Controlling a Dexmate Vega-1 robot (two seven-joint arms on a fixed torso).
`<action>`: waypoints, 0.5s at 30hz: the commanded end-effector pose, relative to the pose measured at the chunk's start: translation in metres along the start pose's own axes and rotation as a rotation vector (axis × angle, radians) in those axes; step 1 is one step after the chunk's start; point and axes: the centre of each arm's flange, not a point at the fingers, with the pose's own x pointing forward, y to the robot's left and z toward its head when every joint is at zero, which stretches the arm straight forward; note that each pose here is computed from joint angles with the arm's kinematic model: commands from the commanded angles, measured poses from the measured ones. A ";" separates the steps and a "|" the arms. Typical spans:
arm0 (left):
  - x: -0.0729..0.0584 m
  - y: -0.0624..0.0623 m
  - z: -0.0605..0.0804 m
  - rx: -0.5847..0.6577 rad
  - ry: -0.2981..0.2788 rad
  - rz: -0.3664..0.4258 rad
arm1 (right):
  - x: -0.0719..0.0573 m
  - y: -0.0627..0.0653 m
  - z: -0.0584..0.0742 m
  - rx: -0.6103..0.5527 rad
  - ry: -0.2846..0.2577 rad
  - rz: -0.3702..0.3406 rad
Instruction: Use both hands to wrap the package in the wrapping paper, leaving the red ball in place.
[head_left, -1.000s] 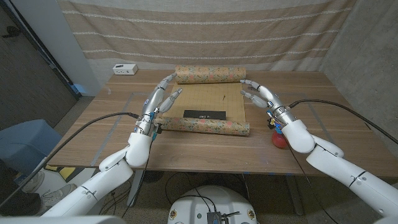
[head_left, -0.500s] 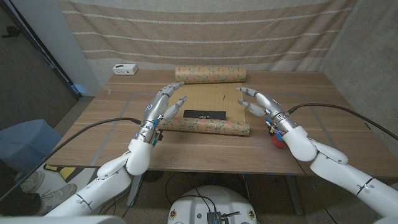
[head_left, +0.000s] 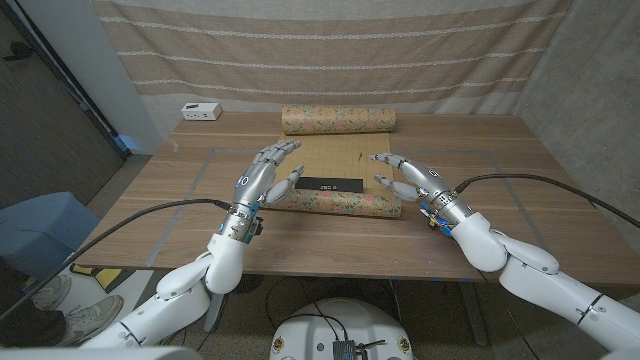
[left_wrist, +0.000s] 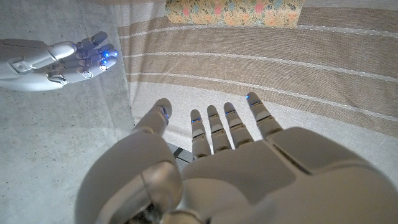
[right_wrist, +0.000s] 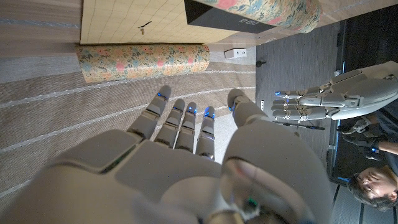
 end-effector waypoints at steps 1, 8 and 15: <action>-0.015 -0.003 0.008 0.113 -0.011 0.015 | -0.007 0.011 0.010 -0.080 -0.020 0.046; -0.021 -0.004 0.009 0.157 0.000 0.003 | -0.008 0.013 0.014 -0.134 -0.025 0.070; -0.026 -0.005 0.010 0.232 0.005 -0.013 | -0.008 0.016 0.020 -0.179 -0.034 0.083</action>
